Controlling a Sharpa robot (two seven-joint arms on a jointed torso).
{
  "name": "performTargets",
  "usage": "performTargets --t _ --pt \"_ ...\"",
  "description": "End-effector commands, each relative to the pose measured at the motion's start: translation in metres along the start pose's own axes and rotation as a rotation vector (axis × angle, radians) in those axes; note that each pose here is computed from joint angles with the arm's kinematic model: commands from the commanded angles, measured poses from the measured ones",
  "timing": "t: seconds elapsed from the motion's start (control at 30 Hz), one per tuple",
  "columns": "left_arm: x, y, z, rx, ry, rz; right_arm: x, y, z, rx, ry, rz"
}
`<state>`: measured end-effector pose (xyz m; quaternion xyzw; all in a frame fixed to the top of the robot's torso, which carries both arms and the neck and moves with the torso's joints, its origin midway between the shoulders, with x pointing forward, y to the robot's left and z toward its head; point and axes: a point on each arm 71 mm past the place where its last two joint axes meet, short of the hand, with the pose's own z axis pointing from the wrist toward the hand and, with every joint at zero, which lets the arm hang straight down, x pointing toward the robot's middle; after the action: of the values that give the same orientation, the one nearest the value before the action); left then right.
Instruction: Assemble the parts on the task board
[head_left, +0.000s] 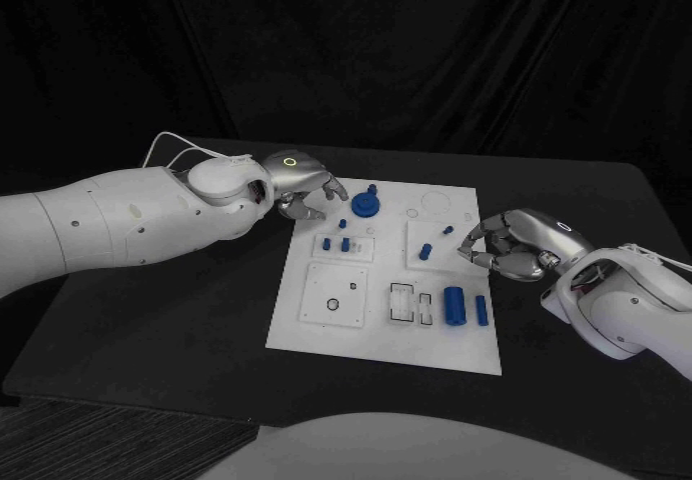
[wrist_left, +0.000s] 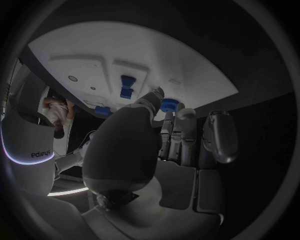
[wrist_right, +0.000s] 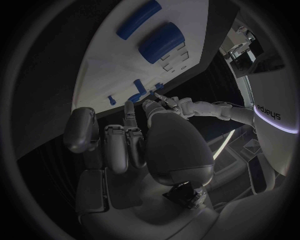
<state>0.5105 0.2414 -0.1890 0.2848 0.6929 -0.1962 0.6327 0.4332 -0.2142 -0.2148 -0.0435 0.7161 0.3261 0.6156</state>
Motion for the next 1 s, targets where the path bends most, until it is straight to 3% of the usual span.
performTargets --t 0.03,0.13,0.33,0.43,0.53,0.63,0.7,0.87,1.0 --pt "-0.0173 0.0041 -0.0056 0.031 -0.089 0.025 -0.015 0.002 -0.002 0.001 -0.093 -0.003" --pt "-0.0304 0.0100 -0.0134 0.040 -0.138 0.029 -0.032 0.005 -0.002 -0.008 -0.150 -0.013" --pt "-0.0618 0.0175 -0.0281 0.088 -0.336 -0.048 -0.081 0.005 0.002 -0.003 -0.256 -0.088" --pt "-0.0729 0.0222 -0.0319 0.097 -0.437 -0.182 -0.101 0.005 0.005 0.003 -0.283 -0.133" --pt "-0.0793 0.0276 -0.0342 0.120 -0.530 -0.326 -0.110 0.006 0.011 -0.005 -0.278 -0.181" --pt "-0.0782 0.0325 -0.0379 0.132 -0.606 -0.485 -0.114 0.009 0.019 -0.036 -0.259 -0.269" --pt "-0.0705 0.0338 -0.0387 0.143 -0.636 -0.683 -0.113 0.009 0.024 -0.051 -0.221 -0.359" --pt "-0.0518 0.0297 -0.0366 0.182 -0.616 -1.085 -0.105 0.006 0.030 -0.045 -0.119 -0.504" --pt "-0.0388 0.0219 -0.0376 0.234 -0.582 -1.305 -0.093 0.004 0.034 -0.044 -0.051 -0.573"
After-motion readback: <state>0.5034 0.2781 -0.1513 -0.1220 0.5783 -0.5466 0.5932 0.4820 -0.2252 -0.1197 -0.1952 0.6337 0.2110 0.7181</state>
